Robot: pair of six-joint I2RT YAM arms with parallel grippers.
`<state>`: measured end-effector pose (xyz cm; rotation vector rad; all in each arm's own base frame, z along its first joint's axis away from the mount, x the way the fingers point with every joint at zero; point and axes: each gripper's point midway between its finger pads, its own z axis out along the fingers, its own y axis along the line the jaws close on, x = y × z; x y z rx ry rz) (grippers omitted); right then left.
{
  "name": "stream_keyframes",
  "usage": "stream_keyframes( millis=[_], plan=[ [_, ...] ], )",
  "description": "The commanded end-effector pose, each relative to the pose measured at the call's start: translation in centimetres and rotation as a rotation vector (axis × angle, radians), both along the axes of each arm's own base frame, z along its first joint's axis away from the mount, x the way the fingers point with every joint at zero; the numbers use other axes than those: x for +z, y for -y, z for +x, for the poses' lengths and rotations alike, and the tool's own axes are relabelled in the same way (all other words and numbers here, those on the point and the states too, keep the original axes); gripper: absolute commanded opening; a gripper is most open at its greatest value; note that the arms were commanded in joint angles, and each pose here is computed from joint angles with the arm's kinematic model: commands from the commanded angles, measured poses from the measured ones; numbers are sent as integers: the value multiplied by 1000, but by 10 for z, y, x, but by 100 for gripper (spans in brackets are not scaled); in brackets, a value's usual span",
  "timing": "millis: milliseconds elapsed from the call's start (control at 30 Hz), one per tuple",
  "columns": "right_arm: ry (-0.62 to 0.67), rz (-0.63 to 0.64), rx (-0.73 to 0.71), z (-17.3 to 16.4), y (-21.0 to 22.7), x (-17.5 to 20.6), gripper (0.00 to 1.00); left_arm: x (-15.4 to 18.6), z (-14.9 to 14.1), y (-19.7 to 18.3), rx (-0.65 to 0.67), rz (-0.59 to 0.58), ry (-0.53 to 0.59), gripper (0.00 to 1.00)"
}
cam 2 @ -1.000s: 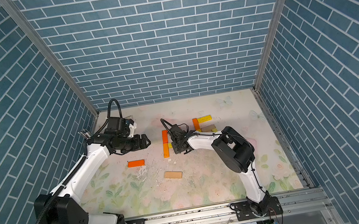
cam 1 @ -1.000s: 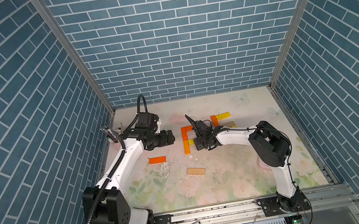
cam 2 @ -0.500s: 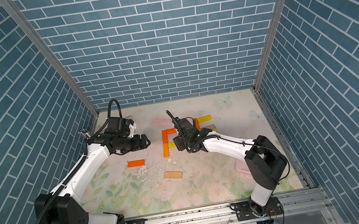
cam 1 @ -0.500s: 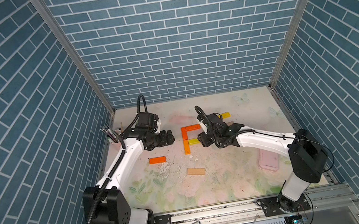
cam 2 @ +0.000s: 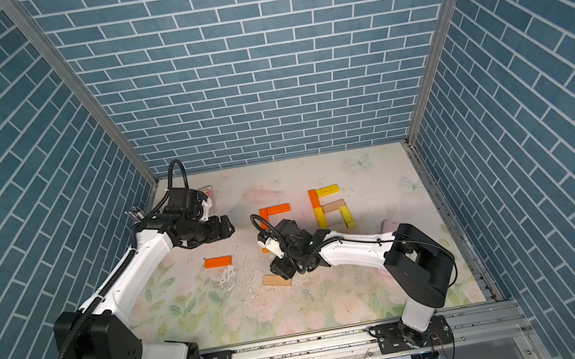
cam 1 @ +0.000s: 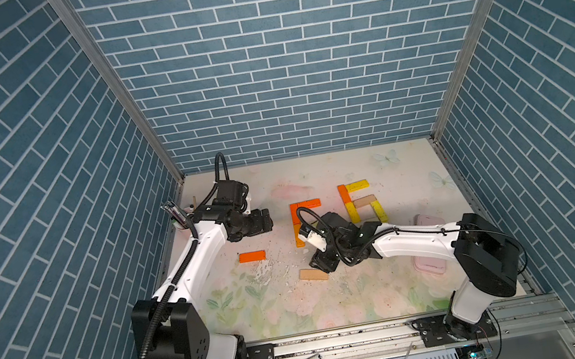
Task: Assemble the number 6 with building blocks
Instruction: Pick up the building block from the center of the board.
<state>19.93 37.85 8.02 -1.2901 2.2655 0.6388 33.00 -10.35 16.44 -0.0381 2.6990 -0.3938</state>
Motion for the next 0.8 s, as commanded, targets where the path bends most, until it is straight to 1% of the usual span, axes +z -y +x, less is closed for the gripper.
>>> stream_keyframes(
  millis=[0, 300, 567, 700, 767],
  plan=[
    [3, -51, 99, -13, -7, -11, 57, 6, 2, -5, 27, 6, 0, 92],
    [5, -176, 183, -24, -13, -36, 57, 6, 2, -3, 24, -7, -1, 92],
    [16, -250, 210, -29, -9, -52, 54, 6, 2, -4, 25, -8, -1, 92],
    [26, -300, 231, -33, -7, -60, 50, 7, 2, -5, 33, -8, -1, 92],
    [54, -333, 228, -31, -4, -63, 46, 6, 2, -6, 39, -8, -6, 92]
  ],
)
